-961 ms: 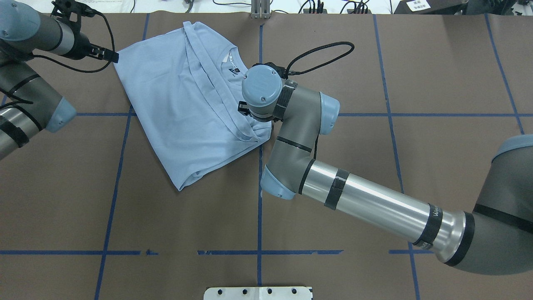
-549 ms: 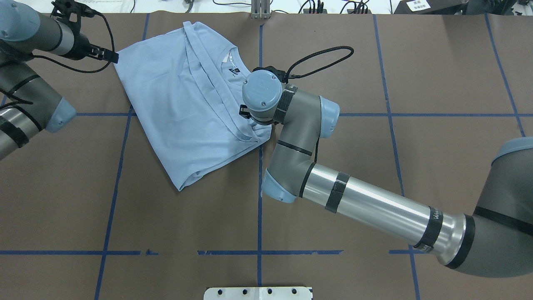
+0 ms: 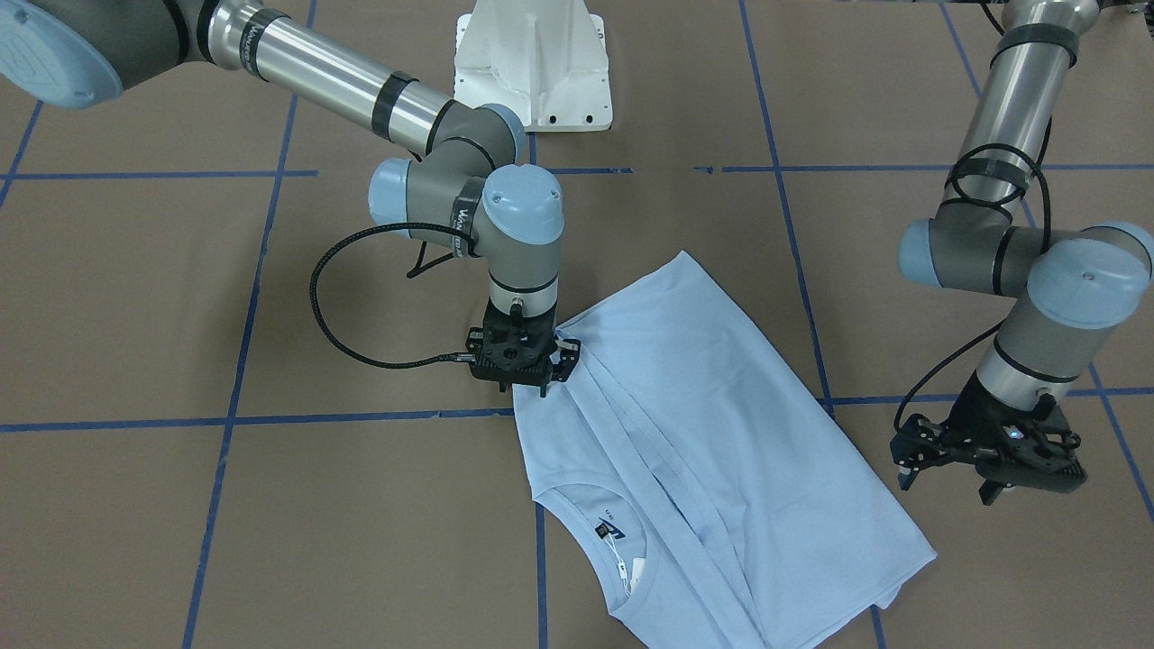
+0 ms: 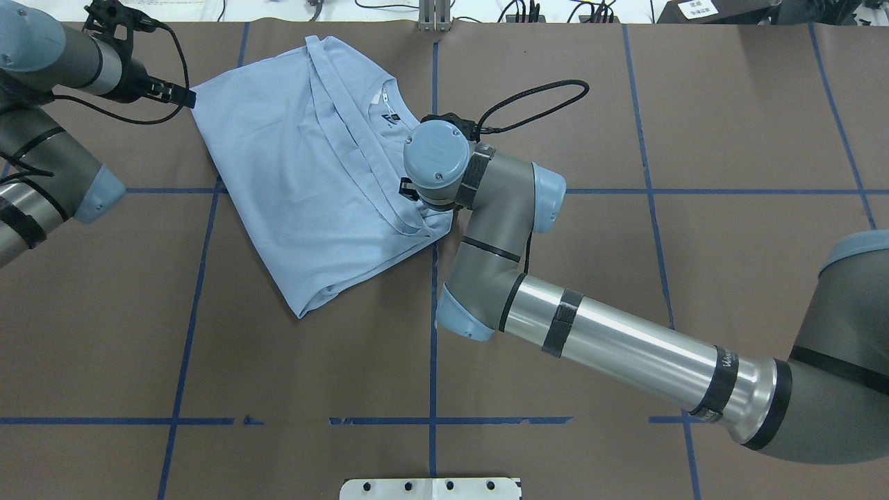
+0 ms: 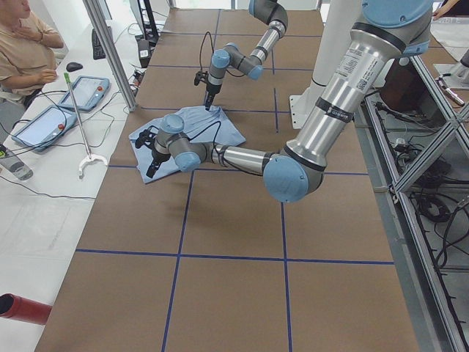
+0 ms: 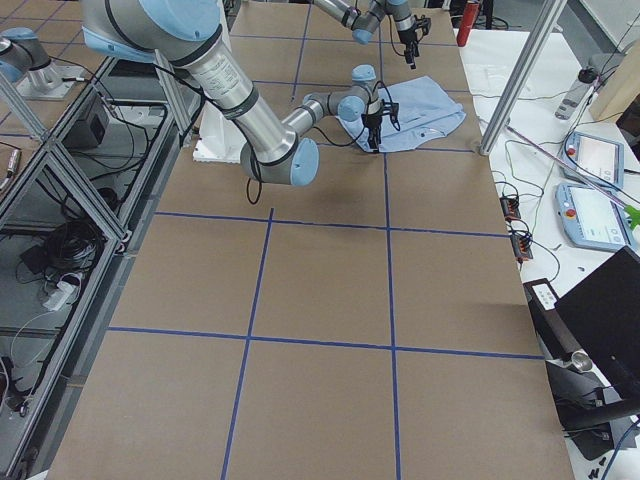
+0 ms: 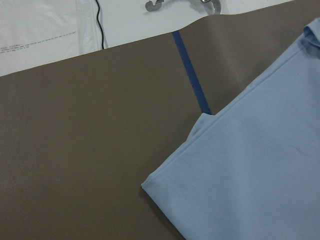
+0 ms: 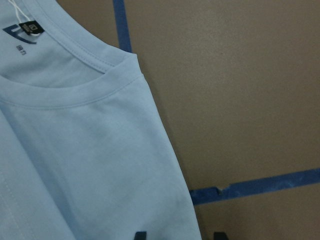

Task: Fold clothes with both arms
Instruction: 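Lower the right gripper onto the shirt's edge beside the collar and grasp, then drag the shirt toward the robot with the right gripper, rotating it straight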

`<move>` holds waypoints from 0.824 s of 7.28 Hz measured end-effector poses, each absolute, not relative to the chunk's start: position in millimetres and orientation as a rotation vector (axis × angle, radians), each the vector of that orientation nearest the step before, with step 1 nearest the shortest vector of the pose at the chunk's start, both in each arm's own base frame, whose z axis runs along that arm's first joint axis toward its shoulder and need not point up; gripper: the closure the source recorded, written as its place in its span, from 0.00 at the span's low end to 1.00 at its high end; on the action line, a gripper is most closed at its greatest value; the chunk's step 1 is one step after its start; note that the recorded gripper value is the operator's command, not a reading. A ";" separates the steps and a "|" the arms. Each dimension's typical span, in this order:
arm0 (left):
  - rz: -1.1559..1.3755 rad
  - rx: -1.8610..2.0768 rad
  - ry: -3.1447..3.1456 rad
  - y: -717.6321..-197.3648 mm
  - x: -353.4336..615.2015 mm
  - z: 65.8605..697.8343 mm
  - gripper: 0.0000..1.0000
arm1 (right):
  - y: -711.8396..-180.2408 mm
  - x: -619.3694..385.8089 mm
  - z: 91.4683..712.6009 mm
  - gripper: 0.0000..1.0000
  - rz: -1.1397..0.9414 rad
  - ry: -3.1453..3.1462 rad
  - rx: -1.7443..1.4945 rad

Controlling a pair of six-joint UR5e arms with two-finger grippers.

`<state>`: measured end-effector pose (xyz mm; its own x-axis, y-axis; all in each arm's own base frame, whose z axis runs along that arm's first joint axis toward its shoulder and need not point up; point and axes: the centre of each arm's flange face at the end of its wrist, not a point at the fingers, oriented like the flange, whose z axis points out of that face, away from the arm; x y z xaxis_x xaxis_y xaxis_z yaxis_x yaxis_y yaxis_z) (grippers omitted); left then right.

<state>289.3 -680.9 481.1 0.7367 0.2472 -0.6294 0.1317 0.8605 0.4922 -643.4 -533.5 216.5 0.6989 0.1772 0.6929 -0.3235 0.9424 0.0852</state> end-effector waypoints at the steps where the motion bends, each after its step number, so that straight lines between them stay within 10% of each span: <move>1: 0.067 0.543 0.749 -680.6 289.1 481.8 0.00 | -533.3 -643.7 216.6 0.55 0.281 -0.747 0.207; 4: 0.067 0.543 0.749 -680.3 289.0 482.2 0.00 | -532.4 -644.3 217.4 0.55 0.280 -0.747 0.206; 6: 0.067 0.543 0.749 -680.2 288.9 482.1 0.00 | -532.2 -644.3 218.9 0.96 0.279 -0.746 0.206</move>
<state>288.9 -680.2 482.1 0.7371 0.2467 -0.6292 0.1314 0.8609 0.4914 -644.3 -532.2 218.9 0.7005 0.1762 0.6916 -0.3213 0.9431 0.0851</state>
